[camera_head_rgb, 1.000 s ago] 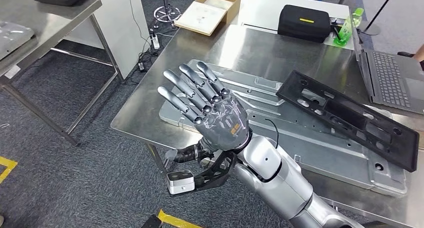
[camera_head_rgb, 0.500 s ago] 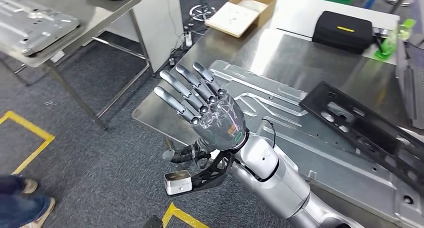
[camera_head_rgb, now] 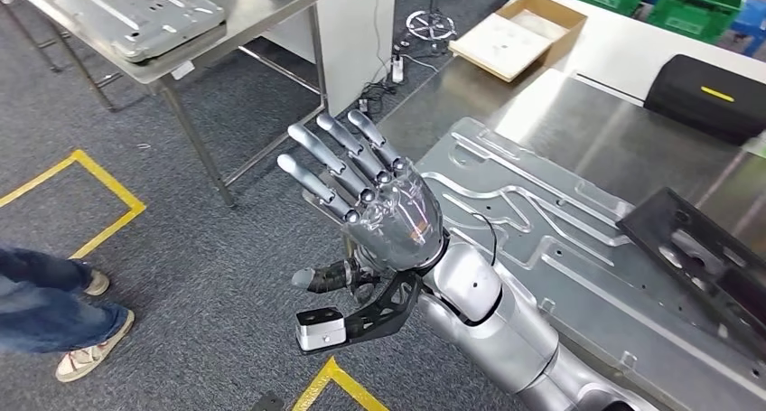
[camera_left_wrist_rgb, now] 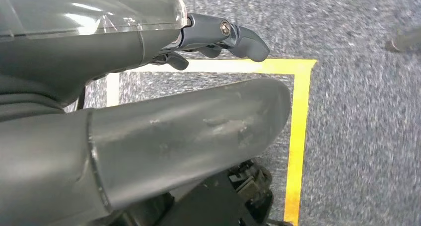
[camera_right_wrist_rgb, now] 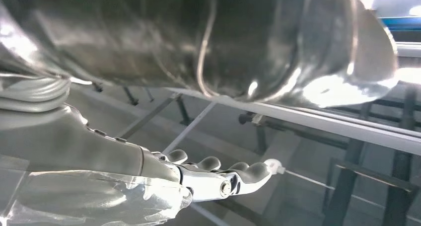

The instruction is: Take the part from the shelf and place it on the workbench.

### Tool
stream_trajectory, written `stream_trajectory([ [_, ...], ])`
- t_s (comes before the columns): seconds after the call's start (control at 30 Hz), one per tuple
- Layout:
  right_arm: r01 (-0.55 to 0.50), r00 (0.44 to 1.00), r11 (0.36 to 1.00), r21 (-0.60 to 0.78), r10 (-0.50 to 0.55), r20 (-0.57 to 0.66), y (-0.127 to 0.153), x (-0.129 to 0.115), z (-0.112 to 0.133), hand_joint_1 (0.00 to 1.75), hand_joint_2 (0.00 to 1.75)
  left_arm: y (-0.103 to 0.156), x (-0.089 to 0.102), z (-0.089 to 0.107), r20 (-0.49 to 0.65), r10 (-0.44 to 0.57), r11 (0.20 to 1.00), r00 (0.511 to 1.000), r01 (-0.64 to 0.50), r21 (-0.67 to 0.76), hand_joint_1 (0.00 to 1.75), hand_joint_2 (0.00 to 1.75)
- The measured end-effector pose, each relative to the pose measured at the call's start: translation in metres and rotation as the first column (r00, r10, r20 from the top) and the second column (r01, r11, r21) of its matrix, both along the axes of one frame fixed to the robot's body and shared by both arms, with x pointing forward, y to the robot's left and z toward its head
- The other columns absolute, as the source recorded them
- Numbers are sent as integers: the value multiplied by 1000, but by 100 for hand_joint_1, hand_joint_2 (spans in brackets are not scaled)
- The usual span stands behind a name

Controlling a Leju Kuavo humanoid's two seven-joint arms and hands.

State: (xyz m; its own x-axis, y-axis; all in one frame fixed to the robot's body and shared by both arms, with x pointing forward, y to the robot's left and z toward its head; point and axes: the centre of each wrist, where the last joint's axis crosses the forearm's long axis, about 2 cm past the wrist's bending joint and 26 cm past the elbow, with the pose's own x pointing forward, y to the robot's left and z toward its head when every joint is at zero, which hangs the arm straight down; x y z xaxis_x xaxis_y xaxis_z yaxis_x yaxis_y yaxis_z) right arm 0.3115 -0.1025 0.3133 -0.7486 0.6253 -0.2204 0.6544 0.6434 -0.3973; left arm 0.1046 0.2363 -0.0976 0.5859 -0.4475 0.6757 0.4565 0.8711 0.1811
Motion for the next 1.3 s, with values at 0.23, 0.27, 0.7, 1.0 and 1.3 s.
stream_trajectory([
  [0.23,-3,1000,1000,4,3,1,0,0,1,0,0,1,-1,0,0,8,1000,1000,-8,-1,0,0],
  [0.27,-4,1000,1000,6,4,2,0,0,1,0,0,2,-2,-1,1,11,1000,1000,-11,0,0,0],
  [0.7,-5,1000,1000,6,4,28,1,0,3,0,0,10,9,1,30,15,1000,999,-15,6,0,0],
  [1.0,-13,1000,1000,2,13,22,-1,-2,-2,0,0,16,7,0,29,29,999,999,-29,22,0,0],
  [1.3,-1,1000,1000,1,1,10,-2,-1,-6,0,0,26,-10,-4,-11,54,998,998,-54,32,0,0],
])
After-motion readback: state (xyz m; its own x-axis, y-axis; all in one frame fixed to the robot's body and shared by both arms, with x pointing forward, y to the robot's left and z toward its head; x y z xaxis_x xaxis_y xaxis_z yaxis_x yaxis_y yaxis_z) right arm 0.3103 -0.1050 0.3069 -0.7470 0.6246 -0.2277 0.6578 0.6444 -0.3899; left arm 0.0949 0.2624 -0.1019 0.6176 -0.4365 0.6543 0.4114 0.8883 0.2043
